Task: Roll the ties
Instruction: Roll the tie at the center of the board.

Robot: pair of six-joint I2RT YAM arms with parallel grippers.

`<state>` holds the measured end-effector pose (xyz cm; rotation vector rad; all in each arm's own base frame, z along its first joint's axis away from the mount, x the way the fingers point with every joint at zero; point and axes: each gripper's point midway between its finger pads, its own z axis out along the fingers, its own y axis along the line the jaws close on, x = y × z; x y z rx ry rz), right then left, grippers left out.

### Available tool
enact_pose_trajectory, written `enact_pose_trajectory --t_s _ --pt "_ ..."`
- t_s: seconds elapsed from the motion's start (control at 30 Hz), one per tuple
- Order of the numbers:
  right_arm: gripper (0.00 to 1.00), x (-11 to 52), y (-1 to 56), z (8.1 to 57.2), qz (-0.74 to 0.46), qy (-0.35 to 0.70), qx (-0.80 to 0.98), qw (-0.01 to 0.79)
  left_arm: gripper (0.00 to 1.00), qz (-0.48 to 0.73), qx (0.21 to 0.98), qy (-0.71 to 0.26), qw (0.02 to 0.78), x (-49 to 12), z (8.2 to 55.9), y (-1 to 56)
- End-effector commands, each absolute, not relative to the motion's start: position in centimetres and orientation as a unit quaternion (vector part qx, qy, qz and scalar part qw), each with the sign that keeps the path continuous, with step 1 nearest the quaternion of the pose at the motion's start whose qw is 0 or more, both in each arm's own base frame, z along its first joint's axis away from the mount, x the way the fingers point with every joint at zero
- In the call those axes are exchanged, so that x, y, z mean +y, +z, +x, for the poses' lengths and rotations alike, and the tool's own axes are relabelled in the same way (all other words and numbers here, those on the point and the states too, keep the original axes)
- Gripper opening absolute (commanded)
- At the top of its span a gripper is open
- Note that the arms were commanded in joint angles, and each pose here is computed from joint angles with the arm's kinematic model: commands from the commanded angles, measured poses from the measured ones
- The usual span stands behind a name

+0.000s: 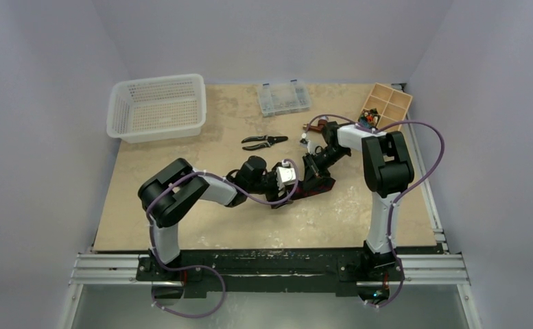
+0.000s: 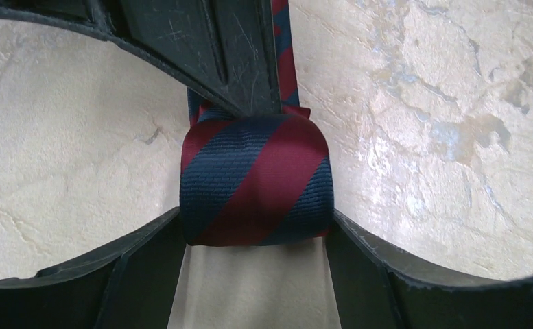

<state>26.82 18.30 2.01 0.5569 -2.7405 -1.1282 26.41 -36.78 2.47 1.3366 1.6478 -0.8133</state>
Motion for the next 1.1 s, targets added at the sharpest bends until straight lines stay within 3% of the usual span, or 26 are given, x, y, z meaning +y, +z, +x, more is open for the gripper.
enact_pose_trajectory --t_s 0.0,0.27,0.47,0.5,0.63,0.8,1.07 --pt "0.00 15.8 -1.9 29.7 0.216 -0.266 -0.939 0.020 0.71 0.528 0.625 -0.357 0.450 -39.2 27.3 4.3" --pt "0.00 15.3 -3.1 29.9 0.210 -0.246 -0.946 0.037 0.71 0.519 0.615 -0.360 0.471 -41.5 28.9 4.4" --pt "0.00 15.5 -2.9 30.1 0.204 -0.247 -0.947 0.029 0.59 0.510 0.622 -0.374 0.461 -42.9 28.9 3.9" --pt "0.00 15.7 -2.9 30.1 0.205 -0.248 -0.947 0.028 0.57 0.509 0.625 -0.376 0.457 -43.0 28.8 3.8" --pt "0.02 16.6 -1.9 29.9 0.206 -0.275 -0.939 0.024 0.30 0.522 0.646 -0.347 0.436 -42.3 28.4 2.1" --pt "0.37 17.5 2.3 29.9 0.207 -0.336 -0.919 0.013 0.16 0.545 0.694 -0.280 0.377 -38.2 27.1 -0.6" --pt "0.58 17.7 8.0 28.3 0.209 -0.414 -0.886 -0.018 0.11 0.583 0.715 -0.238 0.304 -34.7 25.0 -2.8"
